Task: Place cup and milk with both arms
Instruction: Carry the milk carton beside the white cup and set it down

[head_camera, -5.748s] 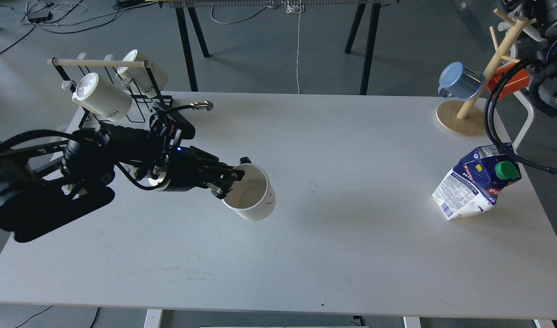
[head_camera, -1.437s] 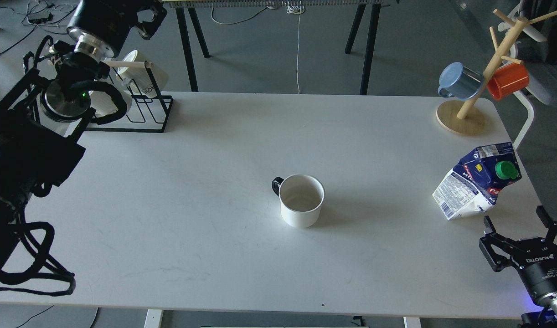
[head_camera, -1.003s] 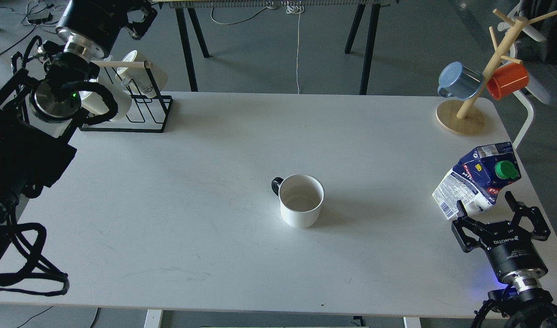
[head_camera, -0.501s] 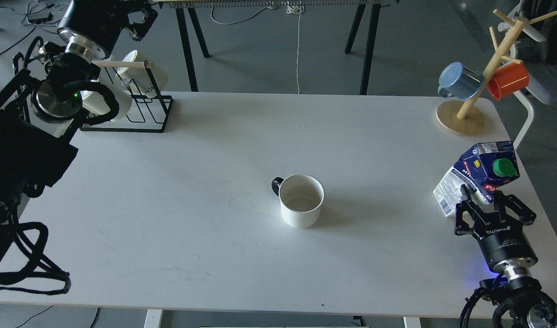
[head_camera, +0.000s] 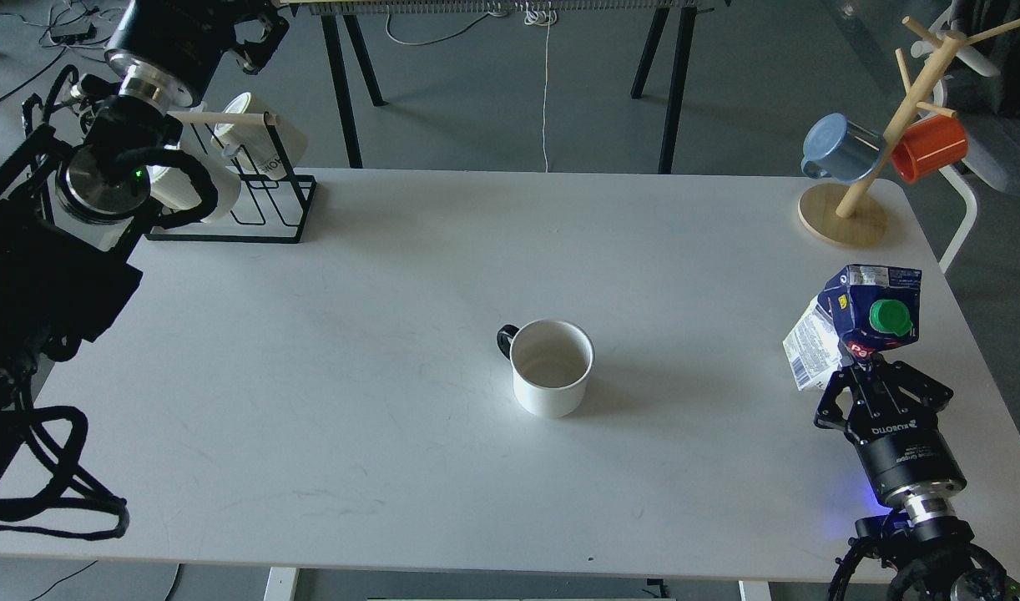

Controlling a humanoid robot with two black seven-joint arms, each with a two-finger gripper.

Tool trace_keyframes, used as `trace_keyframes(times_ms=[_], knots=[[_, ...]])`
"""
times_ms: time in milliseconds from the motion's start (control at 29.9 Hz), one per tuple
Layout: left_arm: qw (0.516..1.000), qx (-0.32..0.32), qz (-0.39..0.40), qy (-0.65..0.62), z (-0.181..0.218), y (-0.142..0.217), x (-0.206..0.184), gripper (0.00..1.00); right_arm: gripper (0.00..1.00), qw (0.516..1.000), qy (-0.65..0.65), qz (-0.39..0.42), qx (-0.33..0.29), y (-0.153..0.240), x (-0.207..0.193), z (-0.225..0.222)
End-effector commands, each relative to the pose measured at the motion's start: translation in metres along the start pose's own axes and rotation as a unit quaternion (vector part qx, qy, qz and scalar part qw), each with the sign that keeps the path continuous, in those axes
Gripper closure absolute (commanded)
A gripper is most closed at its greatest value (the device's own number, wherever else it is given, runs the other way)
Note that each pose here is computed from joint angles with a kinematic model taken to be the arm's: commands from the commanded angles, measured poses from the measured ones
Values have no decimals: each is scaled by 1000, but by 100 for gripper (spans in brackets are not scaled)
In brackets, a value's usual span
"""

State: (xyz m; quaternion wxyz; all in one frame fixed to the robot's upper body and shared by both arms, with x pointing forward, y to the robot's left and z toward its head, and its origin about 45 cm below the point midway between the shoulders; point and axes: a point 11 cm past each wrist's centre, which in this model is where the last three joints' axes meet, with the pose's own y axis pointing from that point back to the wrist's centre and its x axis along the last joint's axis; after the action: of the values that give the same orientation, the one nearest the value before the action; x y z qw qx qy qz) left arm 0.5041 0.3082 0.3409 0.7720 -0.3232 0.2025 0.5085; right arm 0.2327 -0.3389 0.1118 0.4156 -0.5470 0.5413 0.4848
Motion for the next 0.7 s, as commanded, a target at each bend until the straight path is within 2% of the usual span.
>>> trace_keyframes(times_ms=[0, 334, 668], knots=[[1000, 2, -1, 0, -1, -1, -1, 0, 93, 999, -27, -20, -32, 2, -14, 31], [1000, 21, 0, -16, -11, -3, -2, 0, 93, 991, -57, -44, -111, 3, -22, 123], [1000, 21, 1, -15, -12, -2, -1, 0, 91, 988, -79, -34, -125, -11, -13, 160]])
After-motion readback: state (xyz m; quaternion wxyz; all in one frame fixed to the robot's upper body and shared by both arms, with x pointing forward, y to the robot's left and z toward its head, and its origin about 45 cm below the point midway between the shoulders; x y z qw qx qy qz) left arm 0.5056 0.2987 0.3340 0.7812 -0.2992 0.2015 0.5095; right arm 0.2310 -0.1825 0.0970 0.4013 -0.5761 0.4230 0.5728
